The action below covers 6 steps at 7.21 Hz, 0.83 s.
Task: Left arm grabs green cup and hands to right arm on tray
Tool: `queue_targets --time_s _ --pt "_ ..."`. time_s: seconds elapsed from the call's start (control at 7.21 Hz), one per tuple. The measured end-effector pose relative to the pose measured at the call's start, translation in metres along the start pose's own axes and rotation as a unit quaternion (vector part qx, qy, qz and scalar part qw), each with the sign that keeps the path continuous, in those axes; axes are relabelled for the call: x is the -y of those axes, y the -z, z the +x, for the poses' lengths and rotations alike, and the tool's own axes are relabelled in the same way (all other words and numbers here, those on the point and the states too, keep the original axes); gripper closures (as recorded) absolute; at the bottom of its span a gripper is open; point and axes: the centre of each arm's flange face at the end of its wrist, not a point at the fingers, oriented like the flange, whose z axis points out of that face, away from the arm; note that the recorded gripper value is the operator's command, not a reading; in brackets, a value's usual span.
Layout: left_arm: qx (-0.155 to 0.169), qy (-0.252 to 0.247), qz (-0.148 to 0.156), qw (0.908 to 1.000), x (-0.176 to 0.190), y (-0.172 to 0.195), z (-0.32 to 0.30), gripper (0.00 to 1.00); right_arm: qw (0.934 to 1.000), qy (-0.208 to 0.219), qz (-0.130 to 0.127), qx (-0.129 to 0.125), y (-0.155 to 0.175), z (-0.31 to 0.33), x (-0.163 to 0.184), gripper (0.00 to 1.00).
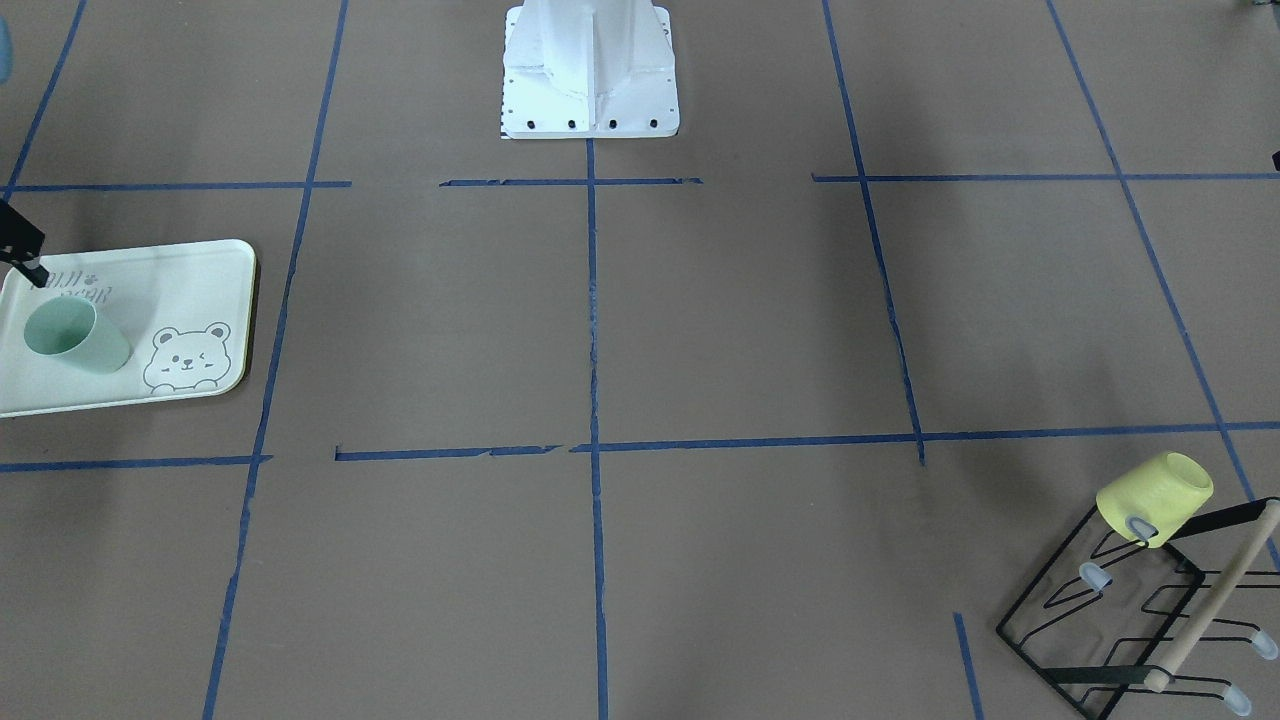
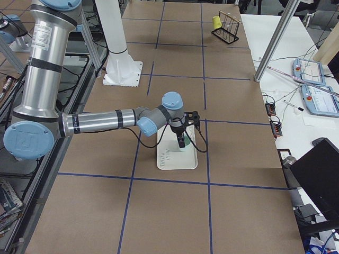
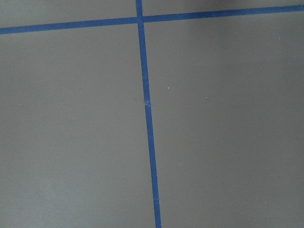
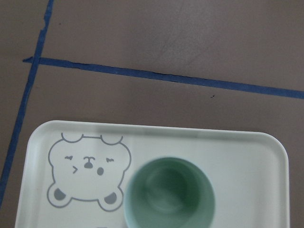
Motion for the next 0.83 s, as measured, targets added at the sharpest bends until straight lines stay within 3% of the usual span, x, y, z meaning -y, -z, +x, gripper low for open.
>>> queue_targets --time_s 0.28,0.55,0.83 --pt "0.001 0.004 -0.005 1.0 -0.002 -0.004 -0.005 0.0 0.9993 0.022 -0.025 -0.019 0.032 0.07 -0.021 0.0" --pt "0.004 0.012 -0.011 0.9999 -0.006 -0.009 -0.01 0.0 0.9974 0.004 -0.064 -0.032 0.048 0.115 -0.041 0.0" --pt "0.005 0.018 -0.015 0.9997 -0.009 -0.011 -0.013 0.0 0.9962 -0.009 -0.079 -0.035 0.048 0.127 -0.046 0.0"
